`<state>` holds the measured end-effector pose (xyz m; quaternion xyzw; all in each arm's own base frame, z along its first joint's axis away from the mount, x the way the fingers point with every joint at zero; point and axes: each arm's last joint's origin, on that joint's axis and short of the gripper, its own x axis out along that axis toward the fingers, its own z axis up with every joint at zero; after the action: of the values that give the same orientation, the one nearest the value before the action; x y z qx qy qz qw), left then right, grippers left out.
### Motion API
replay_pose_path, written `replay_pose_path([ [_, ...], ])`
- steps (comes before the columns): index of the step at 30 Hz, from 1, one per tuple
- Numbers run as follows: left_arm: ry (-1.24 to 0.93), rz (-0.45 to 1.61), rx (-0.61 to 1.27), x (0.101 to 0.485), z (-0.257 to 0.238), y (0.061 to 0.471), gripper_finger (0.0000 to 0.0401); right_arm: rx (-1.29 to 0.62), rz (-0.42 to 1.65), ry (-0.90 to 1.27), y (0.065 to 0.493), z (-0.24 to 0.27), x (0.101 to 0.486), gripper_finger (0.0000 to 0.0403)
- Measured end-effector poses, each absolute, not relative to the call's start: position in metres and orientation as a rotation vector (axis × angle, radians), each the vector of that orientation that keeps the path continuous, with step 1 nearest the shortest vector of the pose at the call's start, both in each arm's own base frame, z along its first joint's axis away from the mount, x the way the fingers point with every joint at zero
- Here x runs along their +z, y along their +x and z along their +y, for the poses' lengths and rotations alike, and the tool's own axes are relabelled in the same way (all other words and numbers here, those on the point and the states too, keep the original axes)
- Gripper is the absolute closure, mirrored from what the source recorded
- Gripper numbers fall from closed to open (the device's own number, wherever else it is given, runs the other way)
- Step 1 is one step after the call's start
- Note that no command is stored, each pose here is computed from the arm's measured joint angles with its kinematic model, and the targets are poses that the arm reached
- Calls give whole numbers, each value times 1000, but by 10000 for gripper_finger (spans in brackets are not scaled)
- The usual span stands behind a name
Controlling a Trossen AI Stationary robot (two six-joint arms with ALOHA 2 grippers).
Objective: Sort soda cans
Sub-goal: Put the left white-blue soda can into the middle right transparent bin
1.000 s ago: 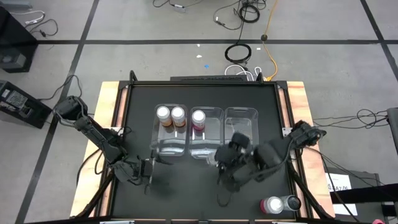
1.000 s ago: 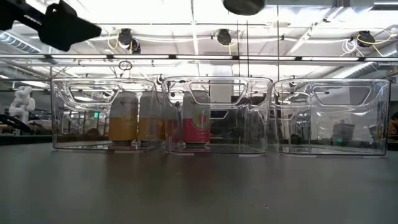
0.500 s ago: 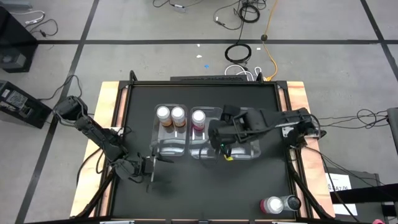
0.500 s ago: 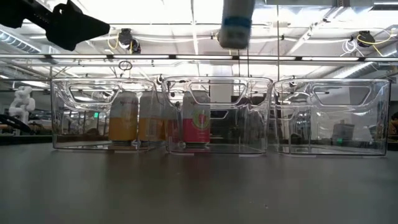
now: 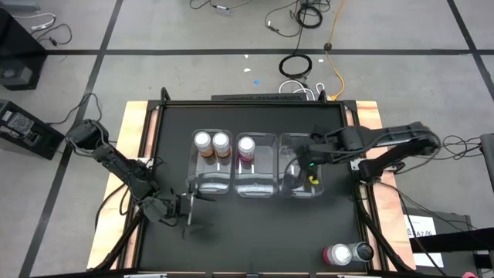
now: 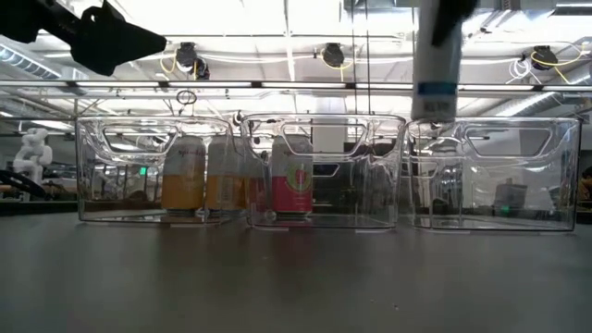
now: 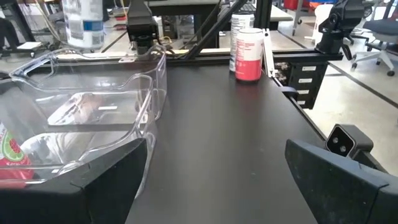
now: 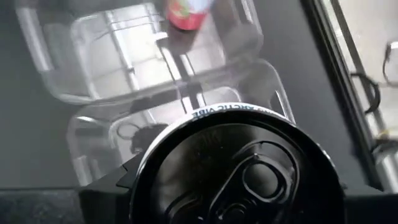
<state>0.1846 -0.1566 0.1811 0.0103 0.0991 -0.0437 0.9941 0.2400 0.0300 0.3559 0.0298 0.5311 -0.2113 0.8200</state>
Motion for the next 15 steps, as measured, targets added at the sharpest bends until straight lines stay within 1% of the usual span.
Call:
replay_pose_path([
  [2,14,190,-87,182,-157,185,11,-477,1114,112,229,22,343,166],
  [6,-1,175,-87,184,-157,185,11,-473,1153,175,222,9,311,166],
  [11,-18,156,-88,186,-157,185,11,-476,1228,177,218,-10,277,165],
  [15,-44,158,-86,186,-157,185,11,-469,1237,179,217,-24,260,164],
])
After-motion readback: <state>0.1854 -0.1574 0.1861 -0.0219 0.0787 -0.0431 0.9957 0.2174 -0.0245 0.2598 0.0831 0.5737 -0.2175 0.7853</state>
